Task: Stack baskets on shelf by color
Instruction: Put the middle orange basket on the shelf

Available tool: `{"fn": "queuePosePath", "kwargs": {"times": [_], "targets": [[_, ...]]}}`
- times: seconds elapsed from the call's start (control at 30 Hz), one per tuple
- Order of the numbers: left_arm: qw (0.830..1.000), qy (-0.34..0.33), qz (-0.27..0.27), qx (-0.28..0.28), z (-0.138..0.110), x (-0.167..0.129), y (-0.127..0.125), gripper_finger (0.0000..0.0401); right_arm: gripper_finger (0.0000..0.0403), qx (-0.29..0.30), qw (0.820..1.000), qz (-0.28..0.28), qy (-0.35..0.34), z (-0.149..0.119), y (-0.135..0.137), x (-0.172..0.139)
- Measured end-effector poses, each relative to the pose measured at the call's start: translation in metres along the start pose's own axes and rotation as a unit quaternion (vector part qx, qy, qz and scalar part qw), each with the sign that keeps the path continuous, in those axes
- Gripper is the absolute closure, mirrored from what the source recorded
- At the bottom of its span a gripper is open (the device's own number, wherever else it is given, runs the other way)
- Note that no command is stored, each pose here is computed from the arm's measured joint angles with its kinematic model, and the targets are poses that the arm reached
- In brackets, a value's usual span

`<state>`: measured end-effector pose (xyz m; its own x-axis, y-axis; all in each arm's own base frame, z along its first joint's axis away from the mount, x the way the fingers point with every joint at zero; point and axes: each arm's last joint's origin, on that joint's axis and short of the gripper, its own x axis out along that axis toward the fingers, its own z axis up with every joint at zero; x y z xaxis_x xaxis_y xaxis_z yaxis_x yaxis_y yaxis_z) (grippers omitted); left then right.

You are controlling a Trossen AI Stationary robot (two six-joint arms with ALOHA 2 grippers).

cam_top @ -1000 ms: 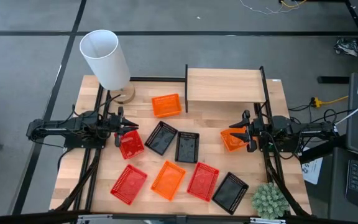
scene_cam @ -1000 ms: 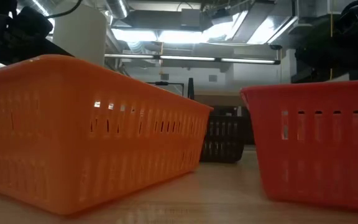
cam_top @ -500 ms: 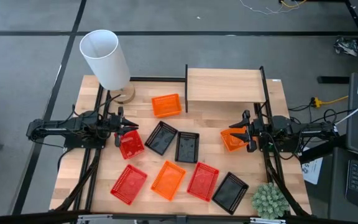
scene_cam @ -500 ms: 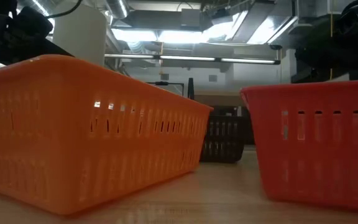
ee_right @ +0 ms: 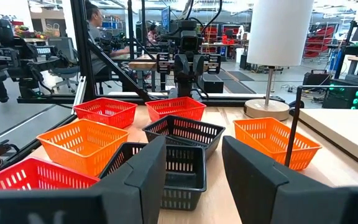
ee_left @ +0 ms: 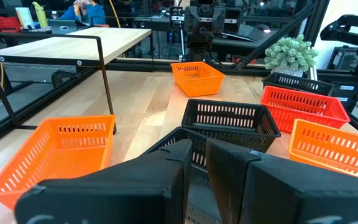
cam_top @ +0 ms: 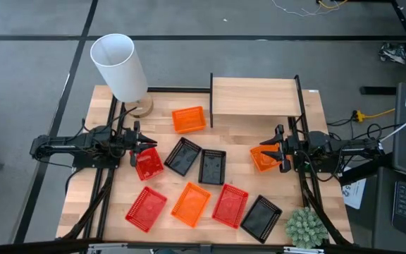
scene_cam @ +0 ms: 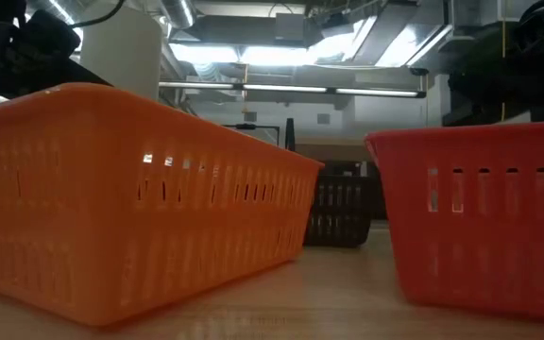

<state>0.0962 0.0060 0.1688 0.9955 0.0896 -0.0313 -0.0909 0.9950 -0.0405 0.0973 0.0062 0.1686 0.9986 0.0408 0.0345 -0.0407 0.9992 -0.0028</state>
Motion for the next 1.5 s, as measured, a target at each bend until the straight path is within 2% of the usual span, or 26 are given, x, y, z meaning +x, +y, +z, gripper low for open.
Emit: {"fn": "queuePosePath", "kwargs": {"times": [0.4, 0.47, 0.53, 0.67, 0.8, 0.87, 0.97, 1.07, 1.17, 1.3, 1.5], "targets": [[1.0, 0.0, 0.0, -0.005, 0.0, 0.0, 0.0, 0.036, 0.0245, 0.001, 1.0, 0.0, 0.0, 0.0, 0.0, 0.0], [0.999, 0.0, -0.003, -0.042, 0.0, 0.0, 0.0, 0.036, 0.0245, 0.013, 1.0, 0.0, 0.0, 0.0, 0.0, 0.0], [0.994, 0.0, -0.003, -0.106, 0.0, 0.0, 0.0, 0.036, 0.0245, 0.028, 1.0, 0.0, 0.0, 0.0, 0.0, 0.0], [0.971, -0.005, 0.0, -0.237, 0.001, 0.0, 0.0, 0.036, 0.0245, 0.047, 0.999, 0.0, -0.002, 0.0, 0.0, 0.0], [0.963, -0.048, 0.019, -0.264, 0.007, 0.0, 0.002, 0.036, 0.0245, 0.095, 0.994, 0.006, -0.057, 0.011, 0.0, -0.001], [0.961, -0.066, 0.033, -0.266, 0.01, 0.0, 0.003, 0.036, 0.0245, 0.111, 0.989, 0.029, -0.097, 0.019, 0.001, -0.002], [0.958, -0.096, 0.043, -0.267, 0.015, -0.001, 0.003, 0.036, 0.0245, 0.102, 0.979, 0.102, -0.143, 0.03, 0.005, -0.005], [0.959, -0.103, 0.042, -0.261, 0.016, -0.002, 0.003, 0.036, 0.0245, 0.092, 0.968, 0.165, -0.163, 0.047, 0.008, -0.011], [0.964, -0.105, 0.044, -0.242, 0.017, -0.002, 0.003, 0.036, 0.0245, 0.075, 0.963, 0.194, -0.172, 0.068, 0.009, -0.016], [0.964, -0.105, 0.044, -0.242, 0.017, -0.002, 0.003, 0.036, 0.0245, 0.06, 0.965, 0.21, -0.145, 0.098, 0.01, -0.019], [0.963, -0.105, 0.042, -0.245, 0.017, -0.002, 0.003, 0.036, 0.0245, 0.089, 0.976, 0.2, 0.001, 0.135, 0.012, 0.004]]}}
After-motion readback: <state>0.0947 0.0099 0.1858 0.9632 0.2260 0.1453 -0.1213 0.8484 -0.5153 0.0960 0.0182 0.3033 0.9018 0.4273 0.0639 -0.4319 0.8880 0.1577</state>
